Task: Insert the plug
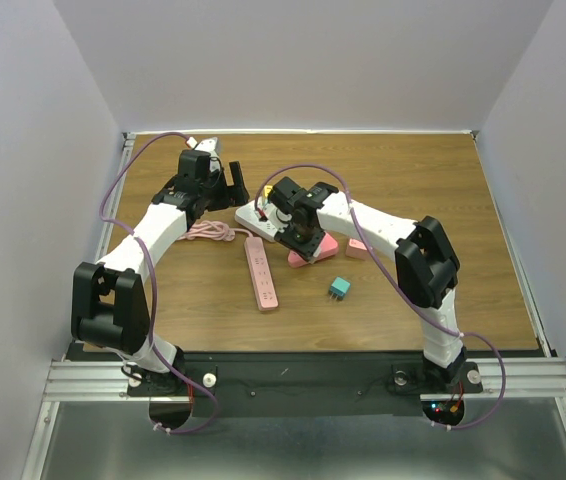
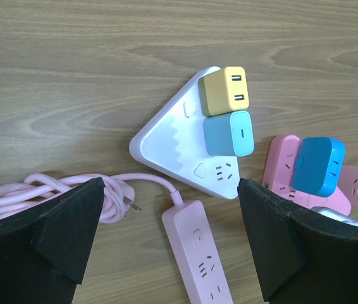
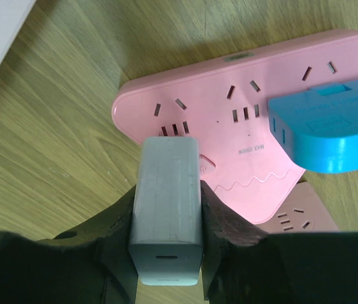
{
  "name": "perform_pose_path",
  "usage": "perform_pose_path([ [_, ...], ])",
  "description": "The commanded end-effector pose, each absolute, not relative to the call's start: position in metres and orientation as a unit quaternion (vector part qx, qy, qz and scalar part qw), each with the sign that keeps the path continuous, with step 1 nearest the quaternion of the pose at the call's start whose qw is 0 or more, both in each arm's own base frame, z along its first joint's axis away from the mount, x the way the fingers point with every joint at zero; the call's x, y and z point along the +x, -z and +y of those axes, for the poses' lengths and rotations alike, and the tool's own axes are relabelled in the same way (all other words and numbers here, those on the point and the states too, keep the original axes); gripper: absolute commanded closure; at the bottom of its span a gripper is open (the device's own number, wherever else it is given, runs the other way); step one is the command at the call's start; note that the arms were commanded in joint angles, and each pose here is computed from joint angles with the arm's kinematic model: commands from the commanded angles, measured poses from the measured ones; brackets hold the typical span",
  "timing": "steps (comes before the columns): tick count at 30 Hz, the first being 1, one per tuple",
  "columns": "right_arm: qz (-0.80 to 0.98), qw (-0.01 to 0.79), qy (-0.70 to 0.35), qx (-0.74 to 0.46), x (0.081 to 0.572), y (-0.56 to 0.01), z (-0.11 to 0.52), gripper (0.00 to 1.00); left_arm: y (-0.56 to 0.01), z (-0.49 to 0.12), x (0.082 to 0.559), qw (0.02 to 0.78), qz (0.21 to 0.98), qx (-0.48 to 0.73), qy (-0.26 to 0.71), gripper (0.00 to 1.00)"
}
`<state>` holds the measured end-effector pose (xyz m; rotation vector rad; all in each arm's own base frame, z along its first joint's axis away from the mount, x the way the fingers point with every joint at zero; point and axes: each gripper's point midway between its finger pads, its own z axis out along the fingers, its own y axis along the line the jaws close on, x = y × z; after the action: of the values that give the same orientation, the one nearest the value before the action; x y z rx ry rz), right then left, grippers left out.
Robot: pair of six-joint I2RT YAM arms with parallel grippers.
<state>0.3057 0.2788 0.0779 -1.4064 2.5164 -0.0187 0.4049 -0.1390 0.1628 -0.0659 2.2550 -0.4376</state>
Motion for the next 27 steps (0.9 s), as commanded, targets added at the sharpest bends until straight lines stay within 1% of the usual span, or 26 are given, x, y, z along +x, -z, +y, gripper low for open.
perform_pose_path([
  [1, 0.863, 0.134, -0.011, -0.488, 0.309, -0.08, 0.288, 1.0, -0.184, -0.138, 0.406, 0.435, 0.881, -0.018, 0.185, 0.01],
  [5, 0.862, 0.127, -0.022, -0.49, 0.304, -0.077, 0.289, 1.0, -0.184, -0.139, 0.406, 0.435, 0.881, -0.017, 0.186, 0.01],
  [14, 0.865, 0.11, -0.001, -0.489, 0.299, -0.066, 0.276, 1.0, -0.185, -0.14, 0.405, 0.434, 0.881, -0.012, 0.189, 0.01],
  [17, 0.864, 0.116, 0.017, -0.489, 0.302, -0.069, 0.269, 1.0, -0.185, -0.14, 0.405, 0.434, 0.881, -0.012, 0.189, 0.01],
  [27, 0.865, 0.134, 0.028, -0.483, 0.303, -0.084, 0.26, 1.0, -0.187, -0.141, 0.404, 0.436, 0.879, -0.01, 0.193, 0.01],
])
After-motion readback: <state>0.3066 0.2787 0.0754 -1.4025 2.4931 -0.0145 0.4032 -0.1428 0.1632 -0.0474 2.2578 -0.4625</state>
